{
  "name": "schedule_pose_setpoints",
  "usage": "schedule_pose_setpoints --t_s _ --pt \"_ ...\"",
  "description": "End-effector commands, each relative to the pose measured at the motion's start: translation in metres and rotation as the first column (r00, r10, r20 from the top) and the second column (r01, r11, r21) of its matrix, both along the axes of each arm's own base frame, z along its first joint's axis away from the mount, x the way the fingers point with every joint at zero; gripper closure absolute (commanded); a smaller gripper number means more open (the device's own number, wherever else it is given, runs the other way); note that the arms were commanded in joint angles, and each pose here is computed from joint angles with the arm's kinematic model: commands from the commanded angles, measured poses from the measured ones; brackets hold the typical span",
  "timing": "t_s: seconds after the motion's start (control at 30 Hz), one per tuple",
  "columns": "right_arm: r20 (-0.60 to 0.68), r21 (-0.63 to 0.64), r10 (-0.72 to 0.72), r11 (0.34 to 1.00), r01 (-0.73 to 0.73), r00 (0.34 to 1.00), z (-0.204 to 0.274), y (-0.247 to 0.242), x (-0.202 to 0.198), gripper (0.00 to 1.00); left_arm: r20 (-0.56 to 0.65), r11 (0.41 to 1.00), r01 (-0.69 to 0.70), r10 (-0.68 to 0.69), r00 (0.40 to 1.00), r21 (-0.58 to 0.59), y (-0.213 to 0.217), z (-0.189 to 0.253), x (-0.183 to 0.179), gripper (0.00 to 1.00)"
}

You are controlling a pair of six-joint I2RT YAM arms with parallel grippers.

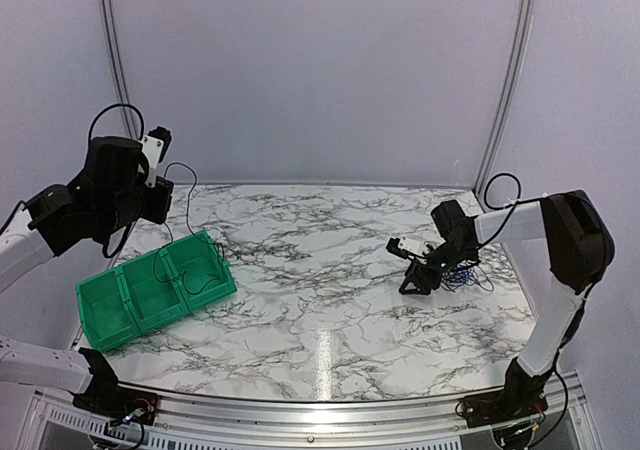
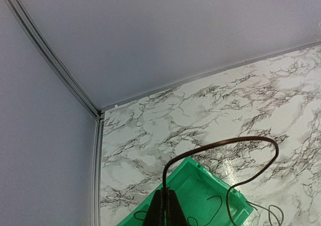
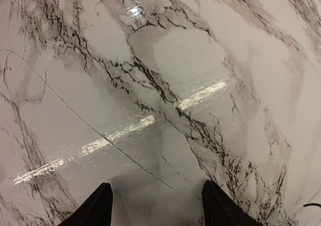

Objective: Untangle the cables

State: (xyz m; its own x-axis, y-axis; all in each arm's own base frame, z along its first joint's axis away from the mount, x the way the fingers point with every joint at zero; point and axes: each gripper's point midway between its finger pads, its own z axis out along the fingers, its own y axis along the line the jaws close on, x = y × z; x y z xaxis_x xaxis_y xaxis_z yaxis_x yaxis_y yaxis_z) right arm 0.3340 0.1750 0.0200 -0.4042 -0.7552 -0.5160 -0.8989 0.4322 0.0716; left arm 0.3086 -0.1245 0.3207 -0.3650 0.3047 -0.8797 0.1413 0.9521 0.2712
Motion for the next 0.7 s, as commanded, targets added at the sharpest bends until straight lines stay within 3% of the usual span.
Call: schedule_pose_setpoints --t_s 0.0,0.33,0.53,0.67 --pt "-0.137 -0.105 -0.01 0.995 -0.005 0.991 -0.033 -0.014 -0.033 0.38 0.014 0.999 -0.034 0.034 0.999 -0.005 0.013 -0.009 -0.005 1.0" --pt "-0.037 -0.112 -0.003 0.994 -0.001 0.999 -0.007 -0.017 -0.025 0.39 -0.057 0.98 -0.077 0.089 0.994 0.182 0.019 -0.061 0.017 1.0" --pt "-0.011 -0.114 0.002 0.994 -0.003 1.0 0.0 -0.019 -0.025 0.38 -0.082 0.973 -0.092 0.111 0.99 0.211 0.016 -0.078 0.027 1.0" --pt "-0.015 -0.113 0.007 0.994 -0.008 1.0 0.0 -0.018 -0.026 0.39 -0.09 0.985 -0.049 0.064 0.994 0.167 0.002 -0.083 0.034 1.0"
